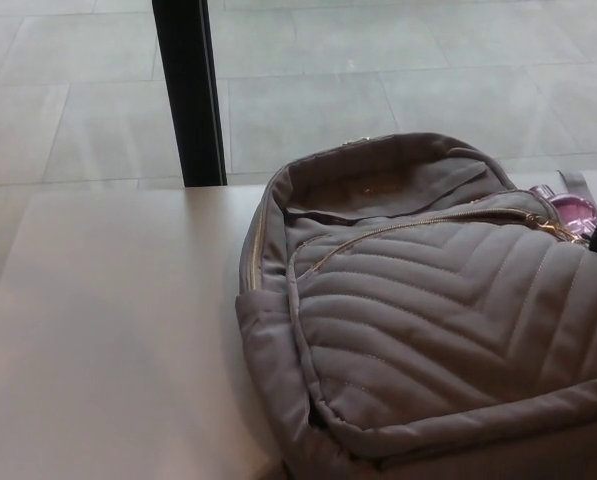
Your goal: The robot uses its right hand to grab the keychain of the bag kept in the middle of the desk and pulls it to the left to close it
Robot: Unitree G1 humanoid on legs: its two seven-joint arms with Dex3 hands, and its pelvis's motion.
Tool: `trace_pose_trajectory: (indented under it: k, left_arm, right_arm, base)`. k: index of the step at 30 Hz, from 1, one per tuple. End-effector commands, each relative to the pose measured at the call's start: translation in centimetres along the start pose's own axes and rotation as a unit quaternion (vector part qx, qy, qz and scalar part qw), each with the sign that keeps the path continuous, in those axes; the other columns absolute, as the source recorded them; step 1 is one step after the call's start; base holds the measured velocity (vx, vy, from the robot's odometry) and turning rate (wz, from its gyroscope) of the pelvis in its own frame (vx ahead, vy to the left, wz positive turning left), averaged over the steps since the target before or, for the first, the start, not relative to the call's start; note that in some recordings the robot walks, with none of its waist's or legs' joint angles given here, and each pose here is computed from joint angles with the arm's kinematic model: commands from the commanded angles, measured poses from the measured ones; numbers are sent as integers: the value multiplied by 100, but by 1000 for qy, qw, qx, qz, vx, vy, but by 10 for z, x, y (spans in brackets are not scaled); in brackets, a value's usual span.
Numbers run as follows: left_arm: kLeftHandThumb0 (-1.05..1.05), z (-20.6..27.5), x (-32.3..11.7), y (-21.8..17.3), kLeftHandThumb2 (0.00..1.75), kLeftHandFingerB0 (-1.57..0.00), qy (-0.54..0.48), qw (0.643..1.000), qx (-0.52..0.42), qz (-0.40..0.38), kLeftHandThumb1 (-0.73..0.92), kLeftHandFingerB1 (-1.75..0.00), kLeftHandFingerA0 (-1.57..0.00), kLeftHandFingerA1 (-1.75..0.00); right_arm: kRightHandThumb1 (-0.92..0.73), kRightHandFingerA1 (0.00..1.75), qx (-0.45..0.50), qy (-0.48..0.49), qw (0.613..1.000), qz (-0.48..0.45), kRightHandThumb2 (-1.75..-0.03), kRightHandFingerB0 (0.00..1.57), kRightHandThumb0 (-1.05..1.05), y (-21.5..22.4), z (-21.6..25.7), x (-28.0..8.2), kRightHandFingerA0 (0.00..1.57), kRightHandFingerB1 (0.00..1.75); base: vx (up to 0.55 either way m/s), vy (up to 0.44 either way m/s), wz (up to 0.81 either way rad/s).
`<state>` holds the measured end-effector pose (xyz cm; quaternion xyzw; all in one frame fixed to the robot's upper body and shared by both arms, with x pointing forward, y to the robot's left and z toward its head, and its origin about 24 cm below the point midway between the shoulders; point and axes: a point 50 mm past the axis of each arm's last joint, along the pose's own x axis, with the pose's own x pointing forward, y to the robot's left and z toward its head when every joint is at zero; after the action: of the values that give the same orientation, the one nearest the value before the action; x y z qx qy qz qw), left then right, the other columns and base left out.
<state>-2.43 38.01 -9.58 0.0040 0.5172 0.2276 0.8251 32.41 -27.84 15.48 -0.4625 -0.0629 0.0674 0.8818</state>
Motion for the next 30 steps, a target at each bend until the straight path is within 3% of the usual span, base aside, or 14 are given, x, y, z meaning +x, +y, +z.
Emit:
trace_pose_trajectory:
  k: [1, 3, 6, 11, 12, 13, 14, 15, 17, 22, 23, 24, 28, 30]
  left_arm:
    - [-90, -3, -2, 3, 118, -26, 9, 1000, -6, 8, 81, -57, -50, -73]
    - [-91, -3, -2, 3, 80, -24, 9, 1000, -8, 6, 92, -47, -48, -69]
    - [-90, -4, -2, 3, 117, -21, 7, 1000, -14, 2, 80, -55, -42, -71]
    - [-88, -3, -2, 4, 80, -25, 10, 1000, -9, 9, 92, -47, -50, -69]
    - [-90, -3, -2, 4, 80, -26, 11, 1000, -8, 9, 92, -49, -47, -68]
    - [-88, -3, -2, 5, 118, -24, 11, 1000, 2, 13, 82, -55, -49, -71]
    - [-88, -3, -2, 6, 80, -26, 12, 1000, -2, 12, 92, -46, -49, -66]
    - [-88, -3, -2, 5, 117, -24, 14, 1000, -7, 12, 80, -55, -48, -70]
    - [-90, -2, -2, 5, 79, -25, 9, 1000, 2, 8, 92, -47, -47, -67]
    - [-88, -1, -1, 4, 80, -25, 8, 1000, 5, 10, 92, -47, -47, -67]
    - [-86, -1, -1, 4, 116, -21, 10, 1000, -3, 9, 79, -55, -44, -70]
    - [-90, -2, -2, 5, 78, -25, 10, 1000, -3, 10, 92, -48, -47, -69]
    - [-88, -1, -2, 5, 116, -24, 10, 1000, -1, 11, 80, -56, -49, -71]
    - [-90, -2, -2, 6, 78, -23, 11, 1000, -1, 8, 92, -46, -46, -67]
  right_arm:
    - [-50, 164, 25, -38, 999, -29, -115, 89, -17, -14, 15, 8, 93, 131]
    - [-52, 165, 27, -39, 999, -25, -113, 89, -18, -15, 15, 8, 93, 130]
    - [-50, 165, 23, -42, 999, -21, -116, 88, -17, -17, 15, 7, 94, 132]
    - [-54, 132, 9, -37, 999, 9, -117, 96, -19, -21, 15, 7, 118, 114]
    - [-53, 165, 5, -34, 999, 20, -114, 86, -15, -23, 15, 7, 93, 135]
    - [-56, 163, 1, -23, 999, 42, -113, 85, -17, -26, 15, 6, 92, 135]
    - [-55, 163, -4, -21, 999, 49, -114, 85, -16, -28, 14, 6, 92, 137]
    - [-55, 163, -17, -13, 998, 57, -112, 84, -17, -30, 15, 5, 91, 138]
    - [-53, 165, -26, -12, 997, 67, -111, 83, -15, -35, 15, 5, 92, 144]
    - [-50, 164, -51, -4, 994, 92, -118, 84, -15, -44, 17, 7, 93, 145]
    - [-52, 163, -59, 4, 994, 96, -117, 83, -16, -46, 18, 8, 93, 143]
    - [-53, 164, -61, 7, 993, 99, -115, 84, -15, -48, 18, 9, 93, 141]
    - [-53, 161, -79, 16, 991, 107, -117, 84, -15, -55, 21, 11, 94, 138]
    - [-52, 161, -78, 19, 991, 106, -119, 84, -16, -60, 23, 12, 94, 138]
  base:
    - [0, 0, 0]
    - [0, 0, 0]
    - [0, 0, 0]
    - [0, 0, 0]
    - [0, 0, 0]
    - [0, 0, 0]
    - [0, 0, 0]
    - [0, 0, 0]
    - [0, 0, 0]
    - [0, 0, 0]
    - [0, 0, 0]
    - [0, 0, 0]
    - [0, 0, 0]
    - [0, 0, 0]
